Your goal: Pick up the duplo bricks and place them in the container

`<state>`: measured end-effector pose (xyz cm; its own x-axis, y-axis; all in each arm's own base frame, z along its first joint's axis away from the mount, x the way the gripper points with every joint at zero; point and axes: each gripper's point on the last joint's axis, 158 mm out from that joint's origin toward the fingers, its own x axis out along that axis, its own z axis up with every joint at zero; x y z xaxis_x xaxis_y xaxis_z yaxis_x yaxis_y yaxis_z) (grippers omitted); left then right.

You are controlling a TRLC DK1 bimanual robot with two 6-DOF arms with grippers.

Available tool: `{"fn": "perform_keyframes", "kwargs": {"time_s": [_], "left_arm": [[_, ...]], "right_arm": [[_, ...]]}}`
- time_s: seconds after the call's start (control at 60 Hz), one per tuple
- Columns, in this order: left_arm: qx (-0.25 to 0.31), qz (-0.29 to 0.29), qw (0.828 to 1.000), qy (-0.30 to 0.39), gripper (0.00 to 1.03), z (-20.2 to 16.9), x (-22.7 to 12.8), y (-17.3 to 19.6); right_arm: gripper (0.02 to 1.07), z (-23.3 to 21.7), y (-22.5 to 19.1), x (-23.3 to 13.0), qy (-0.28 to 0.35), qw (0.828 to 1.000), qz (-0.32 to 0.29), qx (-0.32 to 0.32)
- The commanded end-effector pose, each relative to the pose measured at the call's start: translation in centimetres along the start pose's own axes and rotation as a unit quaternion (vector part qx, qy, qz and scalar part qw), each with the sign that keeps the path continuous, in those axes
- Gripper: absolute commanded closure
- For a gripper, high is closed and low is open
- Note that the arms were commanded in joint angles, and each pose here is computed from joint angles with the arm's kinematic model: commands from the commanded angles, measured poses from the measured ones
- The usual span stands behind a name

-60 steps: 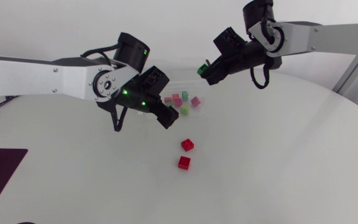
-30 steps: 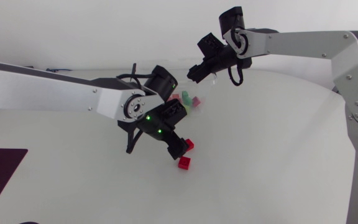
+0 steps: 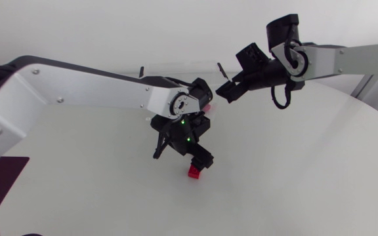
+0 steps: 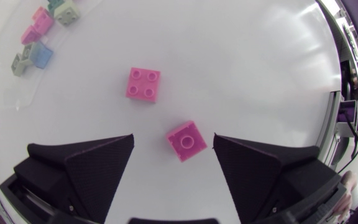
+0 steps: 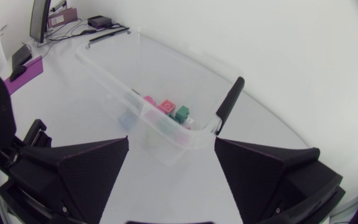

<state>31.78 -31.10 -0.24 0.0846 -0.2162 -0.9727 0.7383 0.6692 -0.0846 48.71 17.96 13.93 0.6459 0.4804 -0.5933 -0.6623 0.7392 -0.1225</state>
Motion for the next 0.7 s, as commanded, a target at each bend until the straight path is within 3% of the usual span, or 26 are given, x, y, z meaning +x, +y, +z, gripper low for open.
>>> {"fn": "perform_keyframes", "kwargs": {"time_s": [0.0, 0.1, 0.267, 0.5, 0.633, 0.683], "left_arm": [[-0.027, -0.001, 0.999, 0.028, 0.18, -0.5, 1.3, -0.3], [-0.045, -0.001, 0.998, 0.048, 0.26, -1.2, 2.1, -0.4], [-0.059, -0.001, 0.996, 0.064, 0.27, -1.8, 3.4, -1.0], [-0.07, 0.0, 0.996, 0.061, 0.37, -1.4, 3.9, -1.0], [-0.068, 0.014, 0.996, 0.055, 0.51, -1.4, 4.2, -0.5], [-0.068, 0.014, 0.996, 0.055, 0.66, -1.6, 4.2, -0.5]], "right_arm": [[0.06, -1.6, 0.8, -0.7, 0.005, 1.0, 0.006, 0.008], [0.06, -2.9, 1.6, -1.5, 0.013, 1.0, 0.009, 0.007], [0.06, -4.2, 2.5, -2.3, 0.018, 1.0, 0.012, 0.002], [0.06, -6.0, 1.4, -4.2, 0.019, 1.0, 0.003, 0.014], [0.06, -7.3, 1.0, -5.1, 0.022, 1.0, 0.001, 0.02], [0.06, -8.0, 1.0, -5.3, 0.026, 0.999, 0.002, 0.02]]}}
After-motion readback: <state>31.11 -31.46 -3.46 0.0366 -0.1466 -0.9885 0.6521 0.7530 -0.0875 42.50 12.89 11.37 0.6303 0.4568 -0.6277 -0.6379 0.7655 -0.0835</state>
